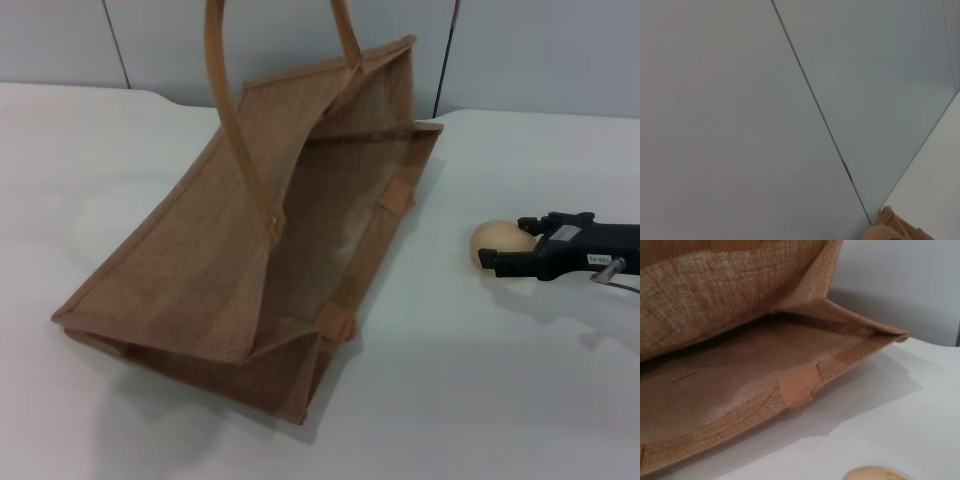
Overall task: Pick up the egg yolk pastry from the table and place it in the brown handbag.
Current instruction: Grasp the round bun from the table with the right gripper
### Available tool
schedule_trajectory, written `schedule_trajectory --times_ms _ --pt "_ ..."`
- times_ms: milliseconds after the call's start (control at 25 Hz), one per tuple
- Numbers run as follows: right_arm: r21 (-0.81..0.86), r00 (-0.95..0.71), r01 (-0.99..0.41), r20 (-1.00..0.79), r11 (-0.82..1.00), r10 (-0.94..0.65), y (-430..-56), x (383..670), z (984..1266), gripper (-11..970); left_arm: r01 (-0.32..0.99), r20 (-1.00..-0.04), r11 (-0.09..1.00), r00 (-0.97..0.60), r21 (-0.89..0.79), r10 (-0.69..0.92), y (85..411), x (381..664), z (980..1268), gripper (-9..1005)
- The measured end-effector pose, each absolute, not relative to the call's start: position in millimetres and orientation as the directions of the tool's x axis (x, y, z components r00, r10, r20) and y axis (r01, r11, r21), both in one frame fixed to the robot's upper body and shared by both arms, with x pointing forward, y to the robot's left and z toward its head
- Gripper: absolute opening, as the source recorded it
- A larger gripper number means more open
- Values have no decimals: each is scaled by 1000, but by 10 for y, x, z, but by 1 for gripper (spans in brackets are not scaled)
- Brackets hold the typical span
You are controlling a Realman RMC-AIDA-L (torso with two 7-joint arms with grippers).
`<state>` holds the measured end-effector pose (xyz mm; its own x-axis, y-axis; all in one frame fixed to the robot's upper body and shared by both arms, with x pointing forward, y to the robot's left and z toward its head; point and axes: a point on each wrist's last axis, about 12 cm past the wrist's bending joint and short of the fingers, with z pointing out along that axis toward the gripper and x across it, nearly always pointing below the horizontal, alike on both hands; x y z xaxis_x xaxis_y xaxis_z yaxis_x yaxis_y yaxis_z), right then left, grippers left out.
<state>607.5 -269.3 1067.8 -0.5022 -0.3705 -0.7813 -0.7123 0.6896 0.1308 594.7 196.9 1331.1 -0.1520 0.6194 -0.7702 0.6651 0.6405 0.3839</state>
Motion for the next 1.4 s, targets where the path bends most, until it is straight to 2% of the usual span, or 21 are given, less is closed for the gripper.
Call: schedule_trajectory --times_ms 400,720,920,1160,1400 --pt "99 -515 -728 -732 679 -446 -2670 6096 10644 890 667 -772 643 -158 376 616 1960 5968 13288 119" --pt "103 -517 -717 -743 690 -426 -2676 6111 10664 878 669 -769 645 -170 369 617 1974 5979 13253 119" --pt "117 -528 -687 -759 717 -382 -2729 6134 10701 836 669 -768 645 -170 370 617 1975 5979 13252 118" --pt "124 -531 -672 -768 730 -359 -2757 6145 10717 683 668 -768 645 -170 371 617 1979 5980 13253 118" --pt "122 -508 -681 -789 722 -345 -2770 6189 10857 623 665 -770 649 -171 370 615 1994 5981 13255 119"
